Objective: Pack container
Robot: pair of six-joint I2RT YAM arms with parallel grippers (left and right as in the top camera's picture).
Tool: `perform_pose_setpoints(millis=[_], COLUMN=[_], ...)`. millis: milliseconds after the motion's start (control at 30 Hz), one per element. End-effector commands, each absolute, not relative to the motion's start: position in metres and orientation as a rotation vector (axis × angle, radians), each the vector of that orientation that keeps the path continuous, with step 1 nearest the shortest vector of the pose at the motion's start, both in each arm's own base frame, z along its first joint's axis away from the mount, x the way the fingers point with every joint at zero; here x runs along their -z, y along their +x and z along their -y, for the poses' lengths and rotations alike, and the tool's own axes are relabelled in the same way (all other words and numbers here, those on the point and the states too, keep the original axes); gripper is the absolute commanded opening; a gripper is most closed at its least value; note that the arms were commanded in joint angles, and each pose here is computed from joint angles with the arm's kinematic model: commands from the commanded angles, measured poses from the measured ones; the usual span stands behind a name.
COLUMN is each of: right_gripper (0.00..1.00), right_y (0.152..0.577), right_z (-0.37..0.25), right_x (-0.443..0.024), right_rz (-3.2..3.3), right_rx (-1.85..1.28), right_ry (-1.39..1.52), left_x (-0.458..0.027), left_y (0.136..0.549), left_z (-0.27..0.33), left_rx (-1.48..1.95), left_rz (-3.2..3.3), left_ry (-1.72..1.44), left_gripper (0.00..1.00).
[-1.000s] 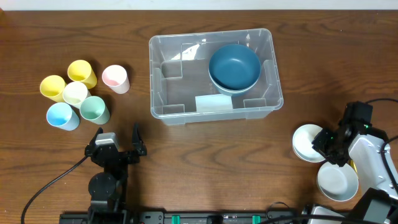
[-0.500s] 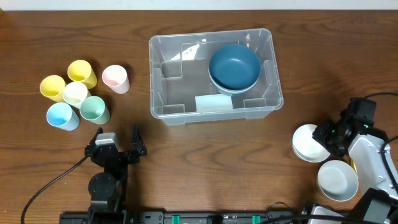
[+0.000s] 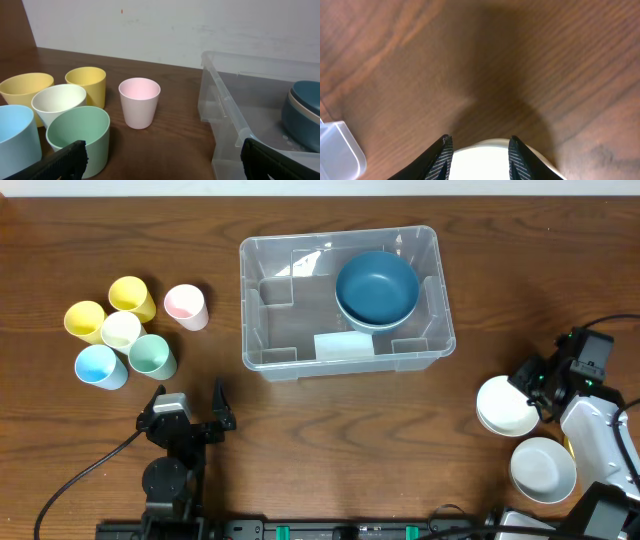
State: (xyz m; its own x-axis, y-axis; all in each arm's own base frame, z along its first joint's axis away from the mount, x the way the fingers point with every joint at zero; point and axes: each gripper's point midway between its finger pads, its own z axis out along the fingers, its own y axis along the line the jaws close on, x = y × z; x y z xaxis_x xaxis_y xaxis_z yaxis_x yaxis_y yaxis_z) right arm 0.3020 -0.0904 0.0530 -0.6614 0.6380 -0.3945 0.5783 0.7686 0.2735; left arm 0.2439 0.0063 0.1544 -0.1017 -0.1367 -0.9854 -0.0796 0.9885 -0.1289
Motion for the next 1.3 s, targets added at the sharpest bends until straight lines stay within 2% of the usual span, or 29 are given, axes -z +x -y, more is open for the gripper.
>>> perform_pose_setpoints(millis=[0, 533, 733, 967, 1267], right_gripper=[0.39, 0.39, 0.46, 0.45, 0.44], right_y=[0.309, 0.293, 0.265, 0.233, 0.219], right_z=[0.098, 0.105, 0.095, 0.087, 0.102], right_x=[-0.062, -0.092, -0.084, -0.077, -0.076], right_rz=[-2.451, -2.562, -2.686, -2.8, -2.777], right_rx=[-0.158, -0.065, -0.069, -0.081, -0.074], right_ry=[0.894, 0.943, 0.995, 1.079, 1.202], left_x=[-0.135, -0.135, -0.135, -0.135, -0.135], left_y=[0.244, 0.244, 0.244, 0.244, 0.244], left_z=[-0.007, -0.007, -0.007, -0.007, -0.007], left_rx=[0.037, 0.037, 0.037, 0.037, 0.036], left_rz=[-1.727, -1.727, -1.727, -1.727, -1.727], left_ry=[-0.166, -0.166, -0.166, -0.166, -0.166], left_gripper=[0.98, 0.98, 0.98, 0.98, 0.98])
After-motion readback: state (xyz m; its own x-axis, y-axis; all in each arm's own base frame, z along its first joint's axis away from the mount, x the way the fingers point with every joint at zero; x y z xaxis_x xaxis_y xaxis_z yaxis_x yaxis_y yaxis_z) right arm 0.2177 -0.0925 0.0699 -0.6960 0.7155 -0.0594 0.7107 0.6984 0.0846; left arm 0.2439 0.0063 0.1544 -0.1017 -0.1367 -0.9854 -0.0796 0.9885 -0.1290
